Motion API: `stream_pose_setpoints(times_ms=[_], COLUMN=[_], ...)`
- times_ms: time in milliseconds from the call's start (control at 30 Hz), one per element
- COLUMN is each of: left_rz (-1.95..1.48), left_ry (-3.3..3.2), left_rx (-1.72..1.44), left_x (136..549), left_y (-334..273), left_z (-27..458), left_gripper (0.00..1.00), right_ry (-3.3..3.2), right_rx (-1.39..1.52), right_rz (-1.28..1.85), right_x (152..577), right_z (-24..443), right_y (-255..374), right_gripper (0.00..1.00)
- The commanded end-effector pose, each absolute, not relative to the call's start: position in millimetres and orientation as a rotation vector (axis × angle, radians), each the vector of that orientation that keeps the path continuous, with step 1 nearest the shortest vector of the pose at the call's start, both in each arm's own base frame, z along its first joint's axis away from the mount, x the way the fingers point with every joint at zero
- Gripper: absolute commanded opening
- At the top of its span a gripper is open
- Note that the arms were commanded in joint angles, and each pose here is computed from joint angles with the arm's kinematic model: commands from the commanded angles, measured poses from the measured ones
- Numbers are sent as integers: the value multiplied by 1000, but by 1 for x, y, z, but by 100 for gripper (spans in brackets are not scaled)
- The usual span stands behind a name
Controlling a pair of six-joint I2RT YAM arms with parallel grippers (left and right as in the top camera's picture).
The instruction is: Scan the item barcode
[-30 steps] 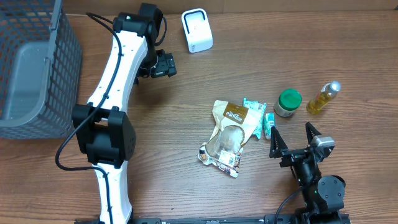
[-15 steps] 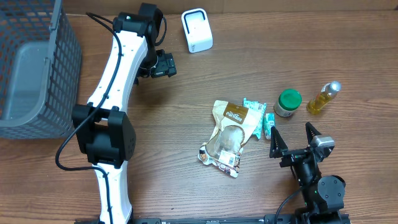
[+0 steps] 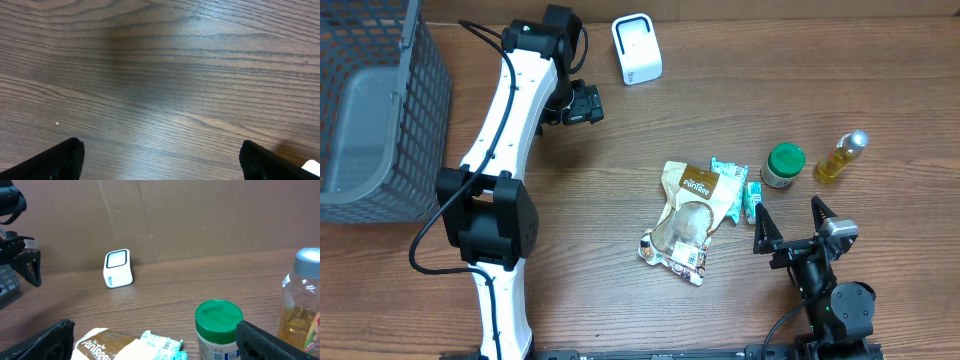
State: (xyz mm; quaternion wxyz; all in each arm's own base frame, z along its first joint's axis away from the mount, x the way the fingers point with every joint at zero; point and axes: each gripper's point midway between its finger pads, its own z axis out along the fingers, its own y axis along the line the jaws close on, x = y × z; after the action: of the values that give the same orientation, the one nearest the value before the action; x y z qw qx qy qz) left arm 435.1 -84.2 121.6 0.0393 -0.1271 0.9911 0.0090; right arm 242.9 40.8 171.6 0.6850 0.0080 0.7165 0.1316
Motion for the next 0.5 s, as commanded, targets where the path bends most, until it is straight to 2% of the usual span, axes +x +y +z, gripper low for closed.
stream_pose_setpoints(times_ms=[0,300,467], left_rz=[39,39,11], left_ry=[3011,3012,2961], left_rx=[-370,-367,-357], left_x=[438,438,436], left_y=[-82,-83,-84], left_z=[131,130,154], left_gripper=[100,100,100], right_ry=[1602,1602,1602], right_rx=[21,21,21], right_rz=[280,280,280], right_x=[243,243,243], right_z=[170,170,170], right_y=[39,39,39], right_gripper=[100,100,100])
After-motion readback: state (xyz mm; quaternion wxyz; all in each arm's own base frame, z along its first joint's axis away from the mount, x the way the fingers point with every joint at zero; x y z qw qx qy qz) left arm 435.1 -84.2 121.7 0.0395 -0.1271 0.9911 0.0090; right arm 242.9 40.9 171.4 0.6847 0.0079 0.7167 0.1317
